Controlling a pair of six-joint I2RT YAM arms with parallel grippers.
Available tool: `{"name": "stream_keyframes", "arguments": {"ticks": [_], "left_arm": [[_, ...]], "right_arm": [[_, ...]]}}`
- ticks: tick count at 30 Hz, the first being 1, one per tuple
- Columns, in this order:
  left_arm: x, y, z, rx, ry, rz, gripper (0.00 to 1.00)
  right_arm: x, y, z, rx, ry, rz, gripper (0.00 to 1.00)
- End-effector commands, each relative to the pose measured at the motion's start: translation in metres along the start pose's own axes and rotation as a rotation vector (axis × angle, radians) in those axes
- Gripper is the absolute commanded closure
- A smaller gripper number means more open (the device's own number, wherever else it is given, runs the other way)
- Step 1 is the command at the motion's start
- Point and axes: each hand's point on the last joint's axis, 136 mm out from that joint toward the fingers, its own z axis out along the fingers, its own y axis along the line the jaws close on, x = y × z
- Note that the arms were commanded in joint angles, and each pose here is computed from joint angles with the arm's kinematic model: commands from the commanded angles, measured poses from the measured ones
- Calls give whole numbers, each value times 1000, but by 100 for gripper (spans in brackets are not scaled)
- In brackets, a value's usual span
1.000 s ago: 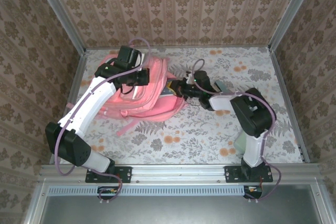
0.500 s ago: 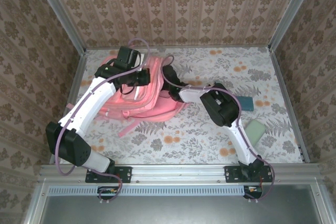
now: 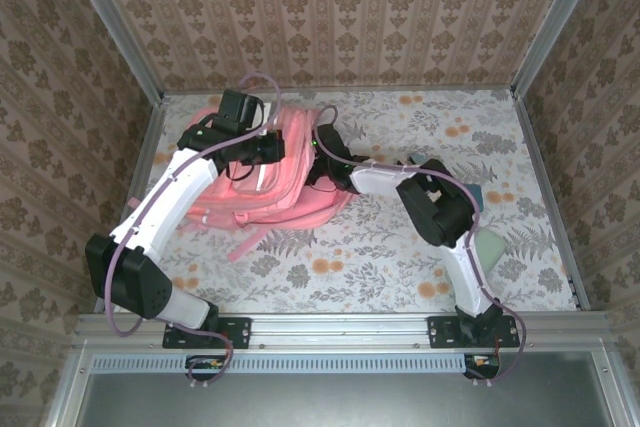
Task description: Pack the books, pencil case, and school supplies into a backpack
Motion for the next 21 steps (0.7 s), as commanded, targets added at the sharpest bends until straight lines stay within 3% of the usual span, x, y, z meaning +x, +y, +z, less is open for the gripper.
{"name": "stream_keyframes", "arguments": {"ticks": [1,8,21], "left_arm": [[-17,-12,-15,84,-81,18,100],[-7,-13,-5,120,-52,30,100],[4,-21,1,191,-39,35,100]], "right_arm": [[-3,20,-42,14,-12,-104,33],[2,-9,-111,146,-27,-188,32],[-25,-96,-276,502,-222,-274,35]]}}
